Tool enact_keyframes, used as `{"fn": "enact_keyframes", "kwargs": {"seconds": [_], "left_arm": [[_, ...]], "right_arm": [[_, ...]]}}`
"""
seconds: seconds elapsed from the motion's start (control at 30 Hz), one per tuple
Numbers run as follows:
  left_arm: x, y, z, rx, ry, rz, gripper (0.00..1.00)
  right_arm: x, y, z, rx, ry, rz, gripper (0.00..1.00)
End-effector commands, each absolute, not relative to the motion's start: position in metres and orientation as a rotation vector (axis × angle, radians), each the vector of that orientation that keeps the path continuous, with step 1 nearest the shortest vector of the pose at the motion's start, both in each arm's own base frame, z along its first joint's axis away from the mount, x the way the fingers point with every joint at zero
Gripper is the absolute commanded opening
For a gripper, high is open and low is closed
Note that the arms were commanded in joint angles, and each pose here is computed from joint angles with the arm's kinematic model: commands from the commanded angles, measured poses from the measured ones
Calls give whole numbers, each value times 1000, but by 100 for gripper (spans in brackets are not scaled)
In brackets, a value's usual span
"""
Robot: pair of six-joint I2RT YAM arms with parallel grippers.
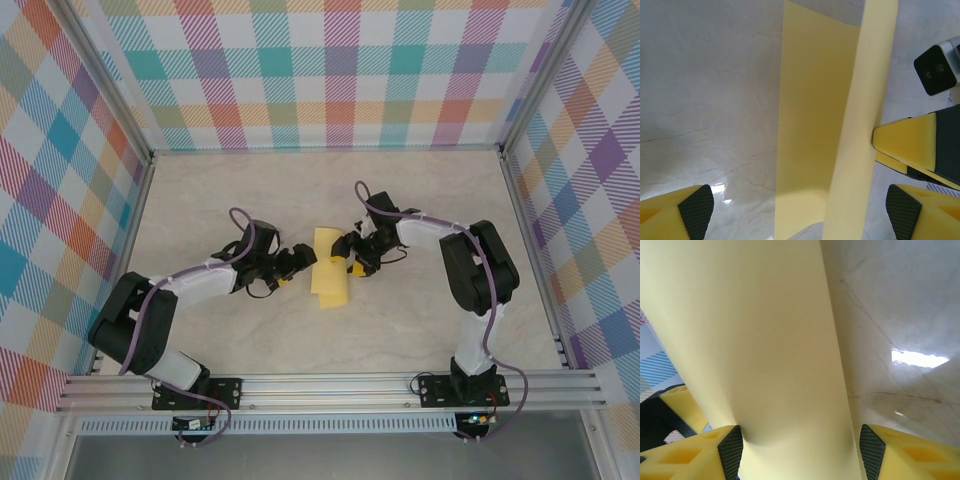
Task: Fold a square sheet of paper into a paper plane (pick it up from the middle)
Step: First fold in half a square sheet of paper at the center of the table.
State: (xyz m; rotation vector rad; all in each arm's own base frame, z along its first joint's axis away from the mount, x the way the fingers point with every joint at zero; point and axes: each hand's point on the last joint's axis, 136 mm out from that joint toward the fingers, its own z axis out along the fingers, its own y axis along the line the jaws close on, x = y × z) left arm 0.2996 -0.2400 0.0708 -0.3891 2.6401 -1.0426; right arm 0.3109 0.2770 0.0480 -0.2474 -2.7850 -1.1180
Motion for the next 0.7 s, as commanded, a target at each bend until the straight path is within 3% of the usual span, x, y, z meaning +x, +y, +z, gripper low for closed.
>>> {"fn": "enact_keyframes", "kwargs": {"seconds": [0.0,0.13,0.47,0.67], "left_arm": [[304,-259,75,-347,2633,-1110,90],[305,-273,71,-336,2637,-1154,80],[297,-283,60,-313,2672,-1168,42],[294,-280,54,-314,2693,-1139,29]], "right_arm": [[304,279,56,-201,-2740,-1183,65],[302,280,56,-173,-2730,-1193,65],[301,282,52,-122,-2709,-1174,66],[304,290,53,-91,-2663,-1236,68]]}}
